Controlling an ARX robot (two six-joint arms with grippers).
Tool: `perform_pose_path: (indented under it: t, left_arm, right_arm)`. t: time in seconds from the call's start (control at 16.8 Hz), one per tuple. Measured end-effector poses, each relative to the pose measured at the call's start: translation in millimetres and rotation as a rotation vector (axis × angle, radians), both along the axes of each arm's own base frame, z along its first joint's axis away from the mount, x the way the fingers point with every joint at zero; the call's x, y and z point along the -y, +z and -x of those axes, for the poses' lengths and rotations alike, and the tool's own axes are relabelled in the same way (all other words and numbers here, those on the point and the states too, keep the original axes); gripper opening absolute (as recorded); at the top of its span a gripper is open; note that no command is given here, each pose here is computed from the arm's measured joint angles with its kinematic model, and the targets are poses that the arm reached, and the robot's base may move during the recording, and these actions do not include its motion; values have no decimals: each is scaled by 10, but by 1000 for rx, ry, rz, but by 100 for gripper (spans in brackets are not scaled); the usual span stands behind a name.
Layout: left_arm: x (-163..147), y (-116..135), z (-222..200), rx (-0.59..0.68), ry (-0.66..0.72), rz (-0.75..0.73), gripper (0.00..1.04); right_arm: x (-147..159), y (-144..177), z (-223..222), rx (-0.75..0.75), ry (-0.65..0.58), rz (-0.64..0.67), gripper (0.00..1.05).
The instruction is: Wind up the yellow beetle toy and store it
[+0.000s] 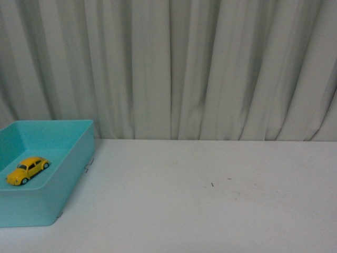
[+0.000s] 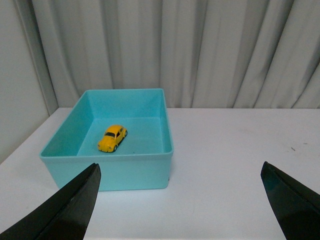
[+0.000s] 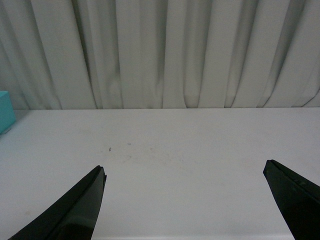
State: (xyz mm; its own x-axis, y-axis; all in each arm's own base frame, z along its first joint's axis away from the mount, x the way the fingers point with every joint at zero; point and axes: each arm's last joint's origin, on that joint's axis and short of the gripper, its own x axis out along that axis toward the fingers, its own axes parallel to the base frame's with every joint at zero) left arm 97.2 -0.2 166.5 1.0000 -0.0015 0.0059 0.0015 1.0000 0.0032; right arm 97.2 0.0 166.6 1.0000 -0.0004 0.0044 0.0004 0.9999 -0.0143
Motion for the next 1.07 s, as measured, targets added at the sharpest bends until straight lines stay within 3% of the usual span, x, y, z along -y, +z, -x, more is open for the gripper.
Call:
perform_pose_path:
  t: [1.07]
  left_arm:
    - [0,-1,0,-1,0,0,98]
  right_arm:
    - [0,1,0,2,0,0,98]
